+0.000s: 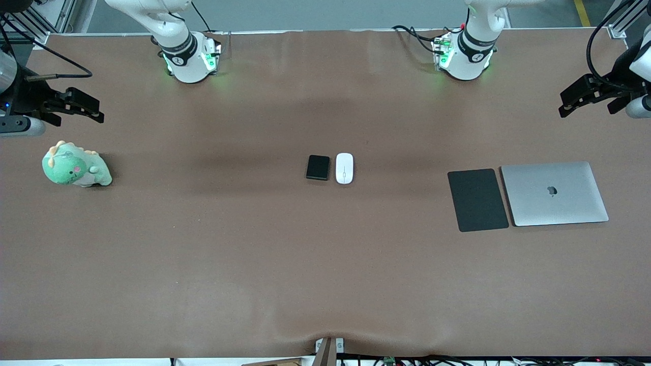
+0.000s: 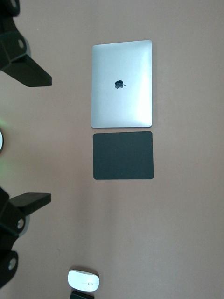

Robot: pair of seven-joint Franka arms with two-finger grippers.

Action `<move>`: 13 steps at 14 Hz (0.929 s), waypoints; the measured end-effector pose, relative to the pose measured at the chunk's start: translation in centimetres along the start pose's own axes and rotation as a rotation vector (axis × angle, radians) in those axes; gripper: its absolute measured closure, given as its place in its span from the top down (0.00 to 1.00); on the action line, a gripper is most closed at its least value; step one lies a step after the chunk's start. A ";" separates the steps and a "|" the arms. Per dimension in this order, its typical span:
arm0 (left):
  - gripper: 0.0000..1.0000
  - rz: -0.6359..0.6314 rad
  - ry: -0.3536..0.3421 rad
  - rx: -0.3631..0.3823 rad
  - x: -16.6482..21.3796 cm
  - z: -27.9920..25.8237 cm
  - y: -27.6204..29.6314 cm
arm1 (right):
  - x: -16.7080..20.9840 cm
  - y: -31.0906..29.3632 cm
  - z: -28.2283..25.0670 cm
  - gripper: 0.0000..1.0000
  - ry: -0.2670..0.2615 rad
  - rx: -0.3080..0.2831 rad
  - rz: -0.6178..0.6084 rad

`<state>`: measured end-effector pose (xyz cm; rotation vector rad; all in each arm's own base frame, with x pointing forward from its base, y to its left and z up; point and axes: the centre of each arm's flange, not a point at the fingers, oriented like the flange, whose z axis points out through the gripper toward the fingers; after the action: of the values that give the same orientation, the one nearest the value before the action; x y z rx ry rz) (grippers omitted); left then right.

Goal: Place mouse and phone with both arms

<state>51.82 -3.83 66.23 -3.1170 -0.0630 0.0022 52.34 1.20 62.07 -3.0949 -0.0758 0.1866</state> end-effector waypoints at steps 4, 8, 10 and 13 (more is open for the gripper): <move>1.00 0.000 0.000 0.000 0.0 0.0 0.0 | 0.0 0.0 0.0 1.00 0.000 0.000 0.000; 1.00 0.000 0.002 0.000 0.0 -0.1 0.0 | 0.0 0.0 0.0 1.00 0.000 0.000 0.000; 1.00 0.000 -0.002 0.000 -0.1 -0.3 0.0 | 0.0 0.0 0.0 1.00 0.000 0.000 0.000; 1.00 0.000 -0.014 0.002 -0.2 -0.2 0.0 | 0.0 0.0 0.0 1.00 0.000 0.000 0.000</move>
<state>51.59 -3.83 66.41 -3.1157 -0.0630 0.0236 52.34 1.19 62.07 -3.0948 -0.0756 0.1870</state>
